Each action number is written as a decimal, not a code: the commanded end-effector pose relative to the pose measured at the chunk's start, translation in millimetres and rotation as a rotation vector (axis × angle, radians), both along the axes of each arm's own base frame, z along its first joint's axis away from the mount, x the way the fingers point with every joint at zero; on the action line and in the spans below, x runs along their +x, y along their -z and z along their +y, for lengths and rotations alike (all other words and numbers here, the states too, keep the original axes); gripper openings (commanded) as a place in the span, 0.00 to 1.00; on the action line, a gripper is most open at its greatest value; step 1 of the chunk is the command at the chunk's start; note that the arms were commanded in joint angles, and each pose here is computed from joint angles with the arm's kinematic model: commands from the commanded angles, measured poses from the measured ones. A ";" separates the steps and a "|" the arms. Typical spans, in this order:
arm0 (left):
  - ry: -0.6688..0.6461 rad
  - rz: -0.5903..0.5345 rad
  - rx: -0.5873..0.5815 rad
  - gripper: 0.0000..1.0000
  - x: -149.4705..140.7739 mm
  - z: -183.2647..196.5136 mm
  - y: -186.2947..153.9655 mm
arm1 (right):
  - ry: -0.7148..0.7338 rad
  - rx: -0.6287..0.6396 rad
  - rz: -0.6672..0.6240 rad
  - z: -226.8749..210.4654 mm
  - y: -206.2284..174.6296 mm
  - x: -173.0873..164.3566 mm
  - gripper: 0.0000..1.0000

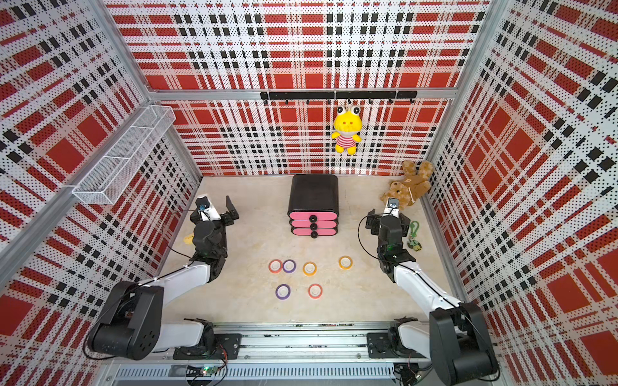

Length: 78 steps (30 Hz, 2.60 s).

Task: Place the transparent tape into the drawer according to color
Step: Adjust the storage box at the center of the board, then open the drawer in the storage box.

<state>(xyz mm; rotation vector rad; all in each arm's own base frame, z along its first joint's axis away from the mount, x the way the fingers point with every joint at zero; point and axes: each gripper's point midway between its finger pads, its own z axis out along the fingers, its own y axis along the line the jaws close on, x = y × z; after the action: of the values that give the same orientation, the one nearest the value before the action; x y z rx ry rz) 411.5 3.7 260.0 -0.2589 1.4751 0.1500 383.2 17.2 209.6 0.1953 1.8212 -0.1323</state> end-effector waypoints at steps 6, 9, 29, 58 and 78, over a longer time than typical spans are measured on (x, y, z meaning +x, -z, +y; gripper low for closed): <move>0.527 0.345 -0.169 0.98 50.9 -100.5 13.2 | -0.221 0.121 0.088 62.3 -14.1 -31.6 1.00; 0.748 0.378 -0.255 0.99 55.3 -143.0 5.2 | -0.275 0.166 0.097 75.4 -18.8 -40.2 1.00; 1.066 0.628 -0.498 1.00 31.8 -247.1 59.1 | -0.564 0.295 0.193 175.1 -24.1 -53.0 1.00; 1.167 0.711 -0.501 0.90 5.8 -284.6 74.0 | -0.457 0.246 0.291 233.1 14.1 -9.2 0.82; 1.156 0.708 -0.499 0.88 7.3 -273.9 71.6 | -0.448 0.195 0.446 235.3 32.9 6.2 0.75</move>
<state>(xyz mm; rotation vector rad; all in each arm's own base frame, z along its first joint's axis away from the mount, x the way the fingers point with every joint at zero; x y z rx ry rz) 423.5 -272.2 181.8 0.2886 2.1428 -1.1649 390.0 251.7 182.5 -0.1046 2.2328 0.3412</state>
